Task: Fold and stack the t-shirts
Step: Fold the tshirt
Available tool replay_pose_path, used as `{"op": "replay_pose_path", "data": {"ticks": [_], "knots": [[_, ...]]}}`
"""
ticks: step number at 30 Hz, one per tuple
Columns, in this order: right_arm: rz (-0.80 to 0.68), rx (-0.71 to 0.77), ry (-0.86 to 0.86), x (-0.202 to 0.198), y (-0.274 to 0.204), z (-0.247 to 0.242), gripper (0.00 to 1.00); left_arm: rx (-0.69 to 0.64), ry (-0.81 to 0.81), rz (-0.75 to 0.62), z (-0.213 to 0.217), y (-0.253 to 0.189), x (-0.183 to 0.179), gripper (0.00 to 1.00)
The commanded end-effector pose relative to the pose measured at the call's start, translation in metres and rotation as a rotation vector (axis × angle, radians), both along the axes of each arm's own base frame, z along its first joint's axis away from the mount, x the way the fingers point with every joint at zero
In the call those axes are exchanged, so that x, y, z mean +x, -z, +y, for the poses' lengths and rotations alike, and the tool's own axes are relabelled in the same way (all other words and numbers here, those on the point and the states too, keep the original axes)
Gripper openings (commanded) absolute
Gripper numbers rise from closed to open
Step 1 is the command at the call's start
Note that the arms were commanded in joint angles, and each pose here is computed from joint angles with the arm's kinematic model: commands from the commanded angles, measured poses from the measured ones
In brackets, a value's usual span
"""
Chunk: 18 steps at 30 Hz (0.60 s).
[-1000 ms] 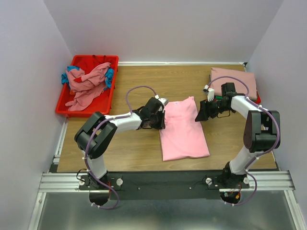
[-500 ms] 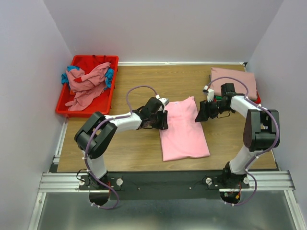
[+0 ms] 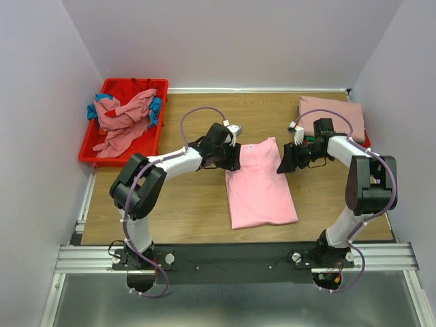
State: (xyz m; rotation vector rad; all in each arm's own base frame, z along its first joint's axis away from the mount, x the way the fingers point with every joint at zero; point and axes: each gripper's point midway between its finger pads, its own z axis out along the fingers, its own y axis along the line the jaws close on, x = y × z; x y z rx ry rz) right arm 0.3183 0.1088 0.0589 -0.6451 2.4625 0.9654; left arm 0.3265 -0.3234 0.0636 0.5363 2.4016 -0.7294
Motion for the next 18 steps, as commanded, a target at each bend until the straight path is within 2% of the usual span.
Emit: {"op": "replay_pose_path", "data": {"ticks": [1,7,18], "knots": [[0.023,0.018,0.000,-0.004,0.003,0.001,0.72,0.048,0.082,0.042,0.005,0.014,0.001,0.53],[0.025,0.018,-0.001,-0.004,0.003,0.001,0.72,0.084,0.139,0.067,0.005,0.020,-0.002,0.53],[0.023,0.022,-0.004,-0.004,0.002,0.001,0.72,0.155,0.280,-0.016,0.003,0.004,0.010,0.57]]}}
